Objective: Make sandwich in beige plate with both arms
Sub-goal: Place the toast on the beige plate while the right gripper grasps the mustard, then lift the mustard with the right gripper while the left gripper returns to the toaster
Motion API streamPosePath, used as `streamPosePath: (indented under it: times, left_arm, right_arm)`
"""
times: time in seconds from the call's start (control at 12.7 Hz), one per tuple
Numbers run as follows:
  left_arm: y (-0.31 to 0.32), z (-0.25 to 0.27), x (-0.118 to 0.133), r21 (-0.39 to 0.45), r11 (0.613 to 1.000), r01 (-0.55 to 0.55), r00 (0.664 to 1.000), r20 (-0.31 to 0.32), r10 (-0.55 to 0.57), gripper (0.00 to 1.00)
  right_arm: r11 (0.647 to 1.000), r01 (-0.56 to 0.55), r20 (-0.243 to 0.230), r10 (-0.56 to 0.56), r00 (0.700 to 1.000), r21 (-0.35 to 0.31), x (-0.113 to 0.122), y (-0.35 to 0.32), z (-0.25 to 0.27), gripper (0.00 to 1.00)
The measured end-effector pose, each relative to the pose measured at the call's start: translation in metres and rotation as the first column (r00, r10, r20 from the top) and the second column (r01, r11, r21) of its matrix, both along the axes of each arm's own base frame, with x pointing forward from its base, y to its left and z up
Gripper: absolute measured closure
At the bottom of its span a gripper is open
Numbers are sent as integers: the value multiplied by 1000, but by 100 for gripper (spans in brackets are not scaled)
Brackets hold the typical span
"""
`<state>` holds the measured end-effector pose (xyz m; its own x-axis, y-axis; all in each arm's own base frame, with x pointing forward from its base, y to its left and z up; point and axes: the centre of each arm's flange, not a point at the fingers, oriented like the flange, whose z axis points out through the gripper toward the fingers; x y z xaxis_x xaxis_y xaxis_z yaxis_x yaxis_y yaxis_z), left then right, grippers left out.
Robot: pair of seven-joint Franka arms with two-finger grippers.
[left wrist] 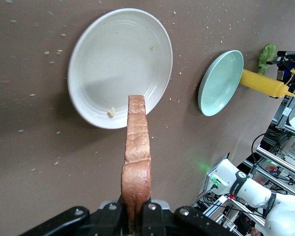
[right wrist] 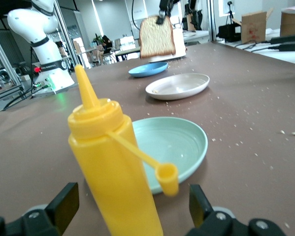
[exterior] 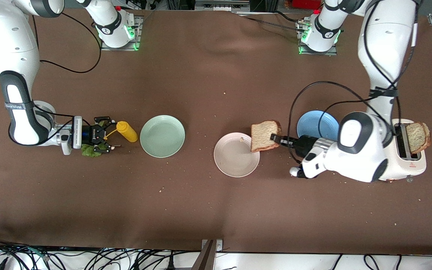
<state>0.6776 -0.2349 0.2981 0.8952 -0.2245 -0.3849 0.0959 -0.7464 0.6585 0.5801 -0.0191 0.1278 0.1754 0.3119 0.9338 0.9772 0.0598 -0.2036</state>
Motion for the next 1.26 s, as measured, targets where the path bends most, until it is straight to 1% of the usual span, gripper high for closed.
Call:
streamPosePath:
  times: [0.24,0.32,0.4,0.47,0.55,0.63,0.71,0.79,0.87,0.95,1.03,1.11,1.19,1.26]
  left_arm:
    - [-61,-30,-3,17,999,-48,995,85,46,92]
    - [-71,-36,-3,26,997,-68,992,104,65,92]
    - [-77,-43,-3,21,996,-89,990,107,87,91]
    - [-79,-50,-2,7,993,-116,988,103,114,87]
    - [-79,-59,0,2,990,-138,985,102,137,87]
    - [-77,-67,1,8,989,-148,984,101,147,77]
    - [-76,-73,1,13,988,-152,984,98,150,67]
    - [-74,-75,2,17,988,-156,983,99,154,56]
    - [-68,-76,4,27,987,-161,982,103,158,41]
    - [-57,-78,8,54,985,-161,981,117,154,30]
    - [-42,-81,12,107,983,-149,981,143,133,22]
    - [-23,-84,16,168,978,-127,981,164,99,10]
    - [0,-84,20,228,969,-98,984,168,60,0]
    - [27,-79,22,283,957,-64,988,152,21,0]
  right_arm:
    - [998,-32,-8,32,999,48,-7,13,-12,1]
    - [998,-33,-5,34,999,55,-8,14,-14,7]
    - [997,-36,-1,36,999,62,-8,15,-14,8]
    - [997,-38,3,38,999,66,-7,16,-13,19]
    - [997,-40,7,40,999,68,-5,16,-12,33]
    - [996,-44,13,44,999,73,-3,17,-9,44]
    - [995,-51,18,50,999,81,-1,18,-6,56]
    - [994,-57,22,55,998,89,2,18,-2,63]
    - [993,-62,19,60,998,98,4,19,1,69]
    - [992,-64,2,64,998,108,6,19,5,77]
    - [991,-68,-22,71,997,117,9,20,11,85]
    - [990,-74,-47,80,996,123,12,20,17,92]
    - [988,-80,-65,89,994,128,17,21,24,92]
    - [987,-87,-73,97,993,132,21,21,31,92]
